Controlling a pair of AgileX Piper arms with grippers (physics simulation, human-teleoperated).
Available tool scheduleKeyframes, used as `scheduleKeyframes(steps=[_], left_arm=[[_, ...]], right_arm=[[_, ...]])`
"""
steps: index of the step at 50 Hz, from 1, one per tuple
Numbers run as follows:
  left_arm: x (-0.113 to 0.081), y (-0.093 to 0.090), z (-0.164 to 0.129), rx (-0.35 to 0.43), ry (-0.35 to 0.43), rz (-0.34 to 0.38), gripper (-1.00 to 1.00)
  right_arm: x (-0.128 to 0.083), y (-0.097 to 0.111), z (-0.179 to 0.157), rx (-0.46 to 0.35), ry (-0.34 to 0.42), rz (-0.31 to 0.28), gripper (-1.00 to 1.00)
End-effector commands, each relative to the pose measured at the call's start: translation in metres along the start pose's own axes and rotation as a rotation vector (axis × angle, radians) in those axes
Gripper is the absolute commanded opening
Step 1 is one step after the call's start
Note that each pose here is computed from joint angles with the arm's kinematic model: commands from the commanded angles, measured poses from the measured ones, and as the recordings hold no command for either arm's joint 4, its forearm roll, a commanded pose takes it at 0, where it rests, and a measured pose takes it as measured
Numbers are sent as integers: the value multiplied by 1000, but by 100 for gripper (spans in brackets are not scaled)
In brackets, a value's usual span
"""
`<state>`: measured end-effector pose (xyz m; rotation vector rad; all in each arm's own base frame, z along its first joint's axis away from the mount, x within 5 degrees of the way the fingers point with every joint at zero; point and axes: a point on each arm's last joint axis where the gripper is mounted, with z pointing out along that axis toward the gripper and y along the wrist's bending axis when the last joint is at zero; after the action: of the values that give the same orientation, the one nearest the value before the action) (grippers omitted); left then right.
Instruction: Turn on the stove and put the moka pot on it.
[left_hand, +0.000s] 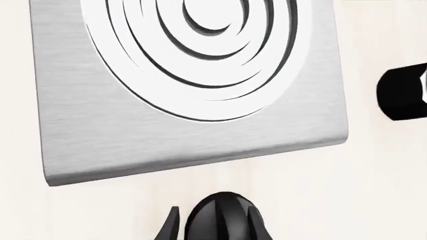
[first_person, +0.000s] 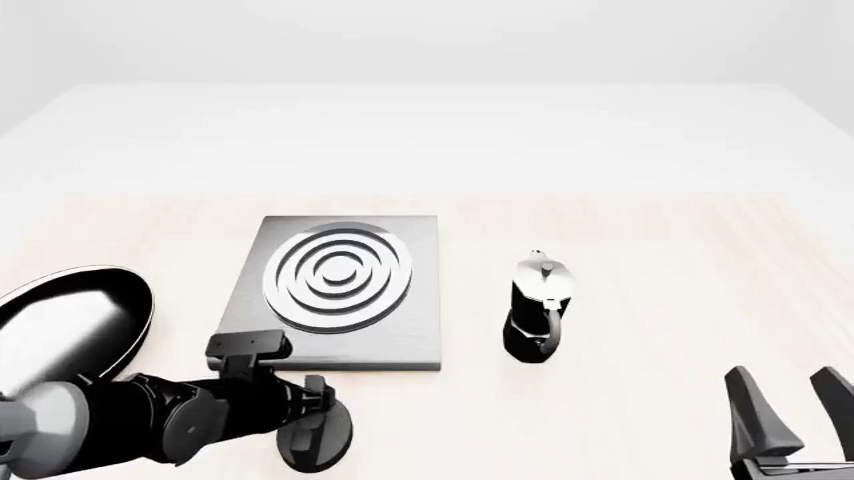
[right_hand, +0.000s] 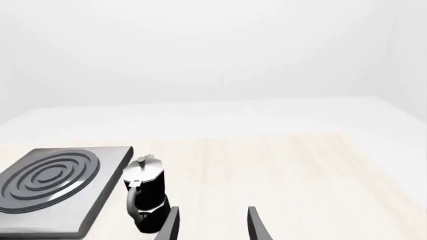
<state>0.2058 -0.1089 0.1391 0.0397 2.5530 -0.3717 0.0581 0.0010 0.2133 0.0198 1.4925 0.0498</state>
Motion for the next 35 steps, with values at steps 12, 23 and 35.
scheduleKeyframes(steps=[12,23,35], left_arm=[[-14,42,-23,-107,-46,151,100],[-19,45,-32,-118,-68,151,100],[-39,46,-64,-131,-171,193,100]], right_arm=[[0,0,0,-3,-1,-9,100],[0,0,0,-5,-1,-11,100],[-1,1,2,-9,3,-30,100]])
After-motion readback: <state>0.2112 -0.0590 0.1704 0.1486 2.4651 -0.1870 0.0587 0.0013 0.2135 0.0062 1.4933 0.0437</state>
